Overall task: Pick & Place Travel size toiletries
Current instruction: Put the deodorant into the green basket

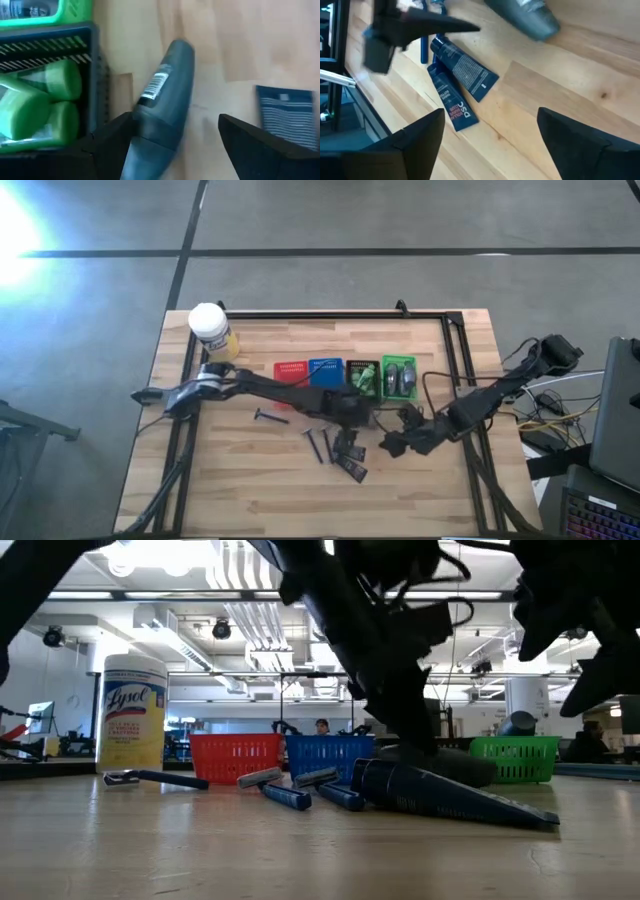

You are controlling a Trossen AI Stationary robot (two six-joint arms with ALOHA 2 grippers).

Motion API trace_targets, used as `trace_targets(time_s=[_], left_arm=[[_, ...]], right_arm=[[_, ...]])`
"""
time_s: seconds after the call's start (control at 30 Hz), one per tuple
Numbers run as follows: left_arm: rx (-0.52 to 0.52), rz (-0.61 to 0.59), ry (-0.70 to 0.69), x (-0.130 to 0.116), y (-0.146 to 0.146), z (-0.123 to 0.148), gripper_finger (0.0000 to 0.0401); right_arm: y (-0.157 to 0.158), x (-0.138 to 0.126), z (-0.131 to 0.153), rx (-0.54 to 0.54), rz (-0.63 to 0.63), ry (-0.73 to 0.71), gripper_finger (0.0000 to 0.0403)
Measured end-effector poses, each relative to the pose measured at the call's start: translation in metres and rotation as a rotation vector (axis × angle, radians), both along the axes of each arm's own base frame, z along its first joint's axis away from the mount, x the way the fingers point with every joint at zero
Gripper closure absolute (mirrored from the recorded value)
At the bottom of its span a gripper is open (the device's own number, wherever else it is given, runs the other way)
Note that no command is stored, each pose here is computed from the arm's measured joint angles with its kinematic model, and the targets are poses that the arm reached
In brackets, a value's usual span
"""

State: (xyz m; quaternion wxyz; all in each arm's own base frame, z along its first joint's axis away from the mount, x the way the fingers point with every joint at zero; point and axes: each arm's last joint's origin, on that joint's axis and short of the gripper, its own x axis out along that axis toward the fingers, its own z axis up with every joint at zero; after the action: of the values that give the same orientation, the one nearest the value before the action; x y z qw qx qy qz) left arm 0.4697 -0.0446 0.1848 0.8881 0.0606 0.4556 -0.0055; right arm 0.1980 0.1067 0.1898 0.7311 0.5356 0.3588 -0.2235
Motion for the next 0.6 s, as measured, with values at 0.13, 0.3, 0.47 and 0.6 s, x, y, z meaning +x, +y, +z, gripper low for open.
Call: trace_targets(time_s=[0.13,0.3,0.47,0.6], left_arm=[[0.016,-0.046,0.068,0.003,0.002,-0.015,0.0101],[-0.016,-0.098,0.077,0.003,0.000,-0.017,0.0101],[-0.040,-0.083,0.066,0.006,-0.001,-0.022,0.0101],[-0.079,-0.030,0.035,0.009,-0.002,-0.018,0.0101]], right_arm=[[0.001,-0.001,0.000,0.002,-0.012,0.000,0.0072],[0.001,-0.001,-0.001,-0.003,-0.014,0.005,0.0059],[0.001,-0.001,0.000,-0.001,-0.017,0.004,0.0053],[0.001,-0.001,-0.001,0.000,-0.018,0.005,0.0058]])
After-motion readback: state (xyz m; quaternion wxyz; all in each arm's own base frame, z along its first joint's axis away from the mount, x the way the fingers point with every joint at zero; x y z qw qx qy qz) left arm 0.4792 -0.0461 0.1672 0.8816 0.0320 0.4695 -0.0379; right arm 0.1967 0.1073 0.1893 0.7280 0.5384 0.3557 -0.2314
